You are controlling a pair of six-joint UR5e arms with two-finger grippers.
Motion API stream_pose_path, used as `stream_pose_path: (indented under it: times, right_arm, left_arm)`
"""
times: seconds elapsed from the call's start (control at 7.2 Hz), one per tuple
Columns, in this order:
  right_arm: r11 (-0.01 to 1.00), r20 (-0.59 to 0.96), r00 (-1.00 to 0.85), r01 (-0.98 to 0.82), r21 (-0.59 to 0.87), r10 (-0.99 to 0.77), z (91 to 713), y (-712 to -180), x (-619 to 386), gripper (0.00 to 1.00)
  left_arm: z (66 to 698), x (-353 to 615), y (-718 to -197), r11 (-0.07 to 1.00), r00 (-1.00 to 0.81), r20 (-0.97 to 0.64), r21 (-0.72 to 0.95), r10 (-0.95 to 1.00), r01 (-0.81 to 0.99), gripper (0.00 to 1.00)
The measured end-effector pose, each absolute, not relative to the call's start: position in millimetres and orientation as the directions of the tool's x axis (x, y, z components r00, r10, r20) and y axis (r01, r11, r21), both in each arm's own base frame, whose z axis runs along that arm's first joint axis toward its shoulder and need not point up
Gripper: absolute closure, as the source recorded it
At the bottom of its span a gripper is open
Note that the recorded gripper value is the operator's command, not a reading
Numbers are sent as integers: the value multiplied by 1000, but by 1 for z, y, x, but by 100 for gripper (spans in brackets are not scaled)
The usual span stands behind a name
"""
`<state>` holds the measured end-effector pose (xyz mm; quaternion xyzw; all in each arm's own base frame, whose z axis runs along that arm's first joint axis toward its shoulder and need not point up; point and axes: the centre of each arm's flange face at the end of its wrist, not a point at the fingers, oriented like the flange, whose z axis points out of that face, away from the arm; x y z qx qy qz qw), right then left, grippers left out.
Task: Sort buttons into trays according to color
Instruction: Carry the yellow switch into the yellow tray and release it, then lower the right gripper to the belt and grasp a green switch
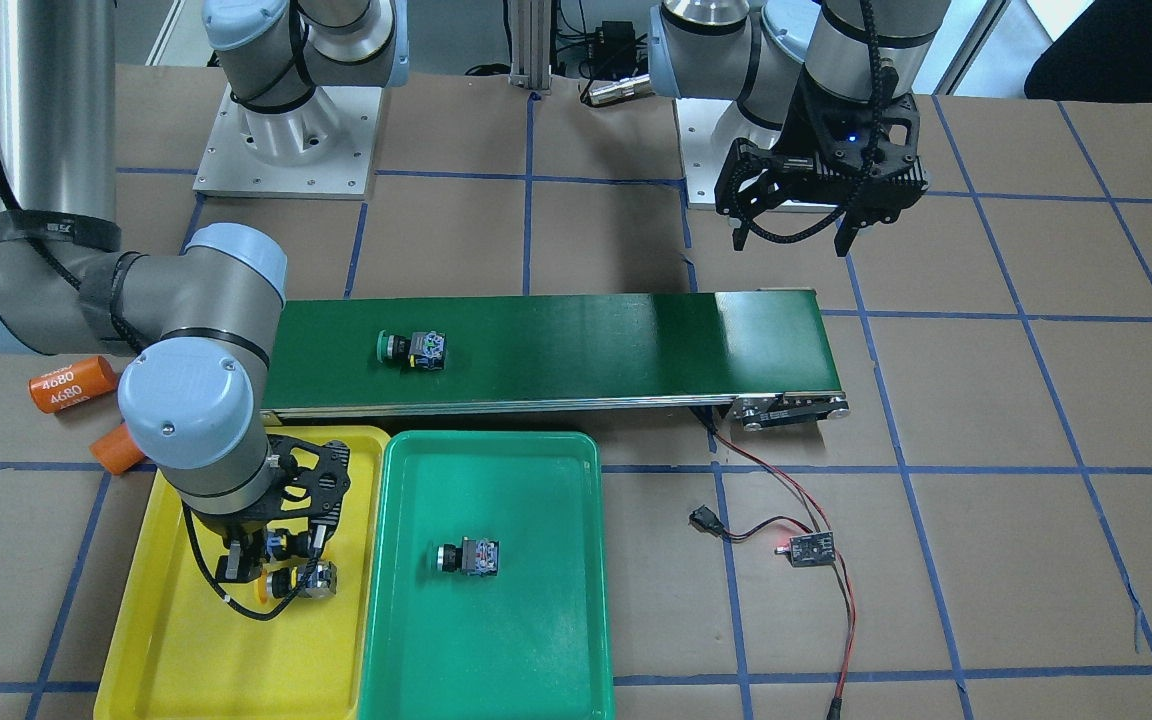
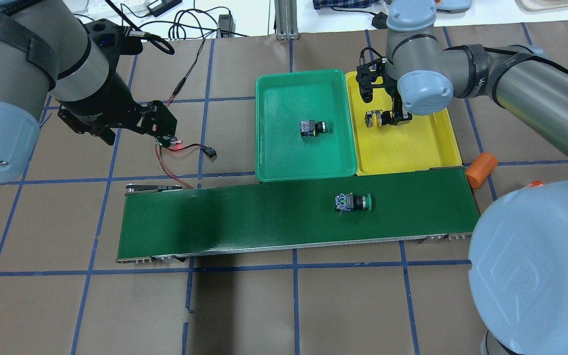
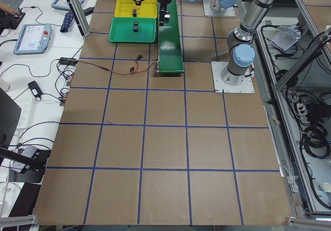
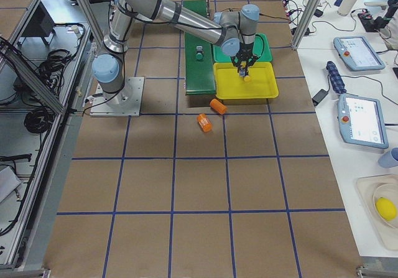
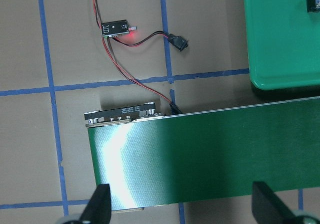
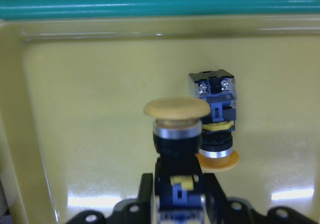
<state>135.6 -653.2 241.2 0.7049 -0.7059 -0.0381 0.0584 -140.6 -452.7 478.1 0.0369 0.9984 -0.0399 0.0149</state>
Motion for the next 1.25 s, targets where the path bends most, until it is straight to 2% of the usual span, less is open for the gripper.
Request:
stream_pose_path:
  times: [0.42,0.56,0.97,1.25]
  right_arm:
    - [10,-4,-10,-998,66,-1000,254,-641,138,0]
    - [4,-63,-8,-998,60,-998,271,-622,140,0]
    - [-15,-176,6,-999,52,-984,300,-525,142,0]
    - [-16,-124,9,-998,56,-992,290,-466,140,0]
  left_arm:
    - [478,-141,-453,994,-997,-34,-79,73,75,0]
    - [478,-141,-453,994,-997,-34,-79,73,75,0]
    - [479,-140,-453,994,-997,-34,-80,73,75,0]
    - [480,-140,-453,993,-997,-33,-84,74,77,0]
